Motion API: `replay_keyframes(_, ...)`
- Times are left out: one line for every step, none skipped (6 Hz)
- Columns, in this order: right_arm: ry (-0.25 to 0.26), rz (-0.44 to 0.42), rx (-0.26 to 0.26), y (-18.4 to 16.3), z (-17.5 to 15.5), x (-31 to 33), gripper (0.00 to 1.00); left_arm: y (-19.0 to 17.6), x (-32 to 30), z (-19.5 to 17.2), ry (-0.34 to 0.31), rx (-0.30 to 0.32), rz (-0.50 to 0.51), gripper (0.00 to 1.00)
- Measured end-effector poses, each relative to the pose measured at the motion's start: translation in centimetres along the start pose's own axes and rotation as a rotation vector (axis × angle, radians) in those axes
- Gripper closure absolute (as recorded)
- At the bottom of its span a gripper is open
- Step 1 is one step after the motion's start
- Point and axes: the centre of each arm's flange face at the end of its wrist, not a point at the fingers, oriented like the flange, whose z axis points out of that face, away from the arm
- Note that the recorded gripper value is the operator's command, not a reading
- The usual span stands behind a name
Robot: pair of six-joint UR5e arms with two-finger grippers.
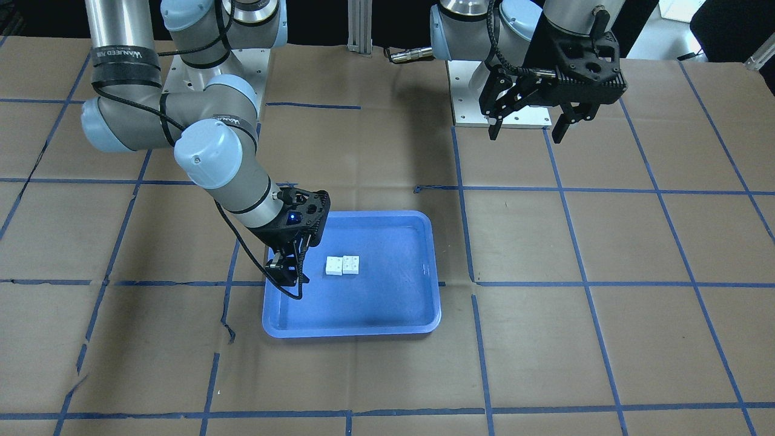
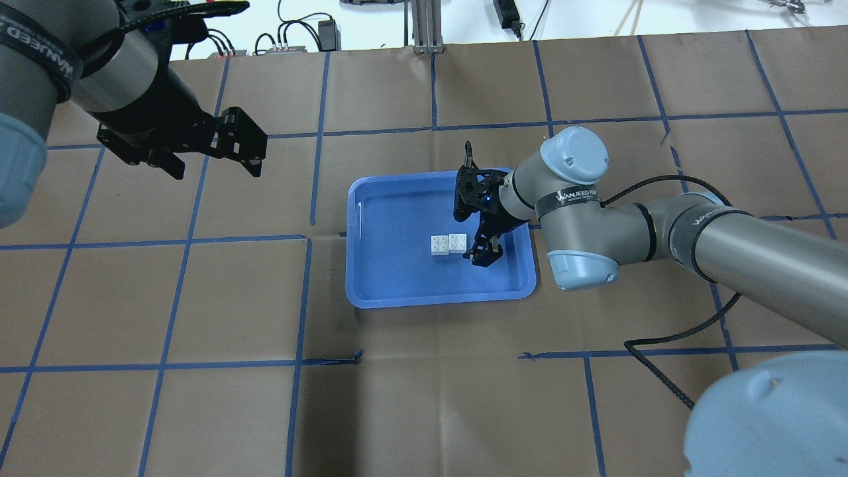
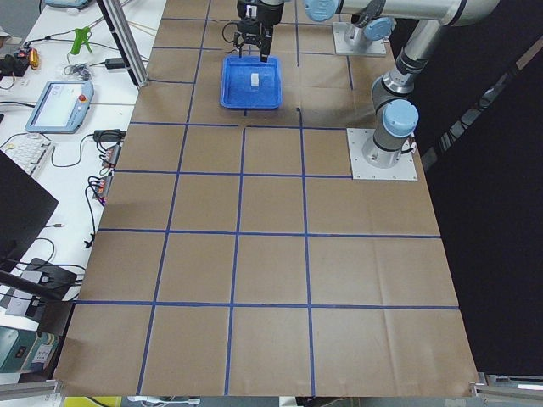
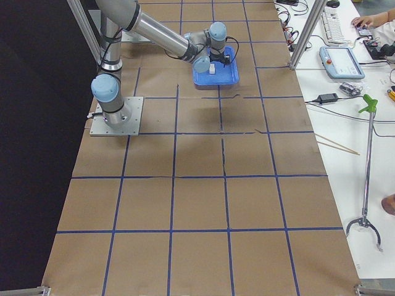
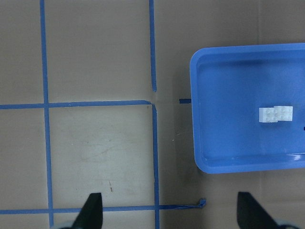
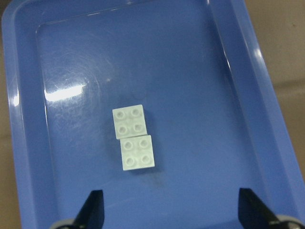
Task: Assemble white blocks and place on blue tray
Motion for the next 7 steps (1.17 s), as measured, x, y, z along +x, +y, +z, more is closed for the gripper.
replay_keyframes(-0.009,0.044,-0.05,-0.4,-3.0,1.0,0.0,0.0,0.0,0.0,0.0,0.0,0.0,0.01)
replay_keyframes(-0.015,0.098,-0.097,-0.5,-6.5,1.6,0.0,0.0,0.0,0.0,0.0,0.0,0.0,0.01)
replay_keyframes(-0.007,0.17,-0.137,0.0,-10.0,2.0,0.0,0.0,0.0,0.0,0.0,0.0,0.0,0.01)
replay_keyframes(0.013,0.282,-0.169,0.9,-13.4,2.4,0.0,0.0,0.0,0.0,0.0,0.0,0.0,0.01)
replay_keyframes(0.047,0.462,-0.201,1.9,-16.6,2.5,0.0,0.0,0.0,0.0,0.0,0.0,0.0,0.01)
replay_keyframes(0.096,0.673,-0.234,2.2,-19.2,2.2,0.0,0.0,0.0,0.0,0.0,0.001,0.0,0.01)
replay_keyframes(0.132,0.898,-0.262,2.3,-21.7,1.3,0.0,0.0,0.0,0.0,0.0,0.001,0.0,0.01)
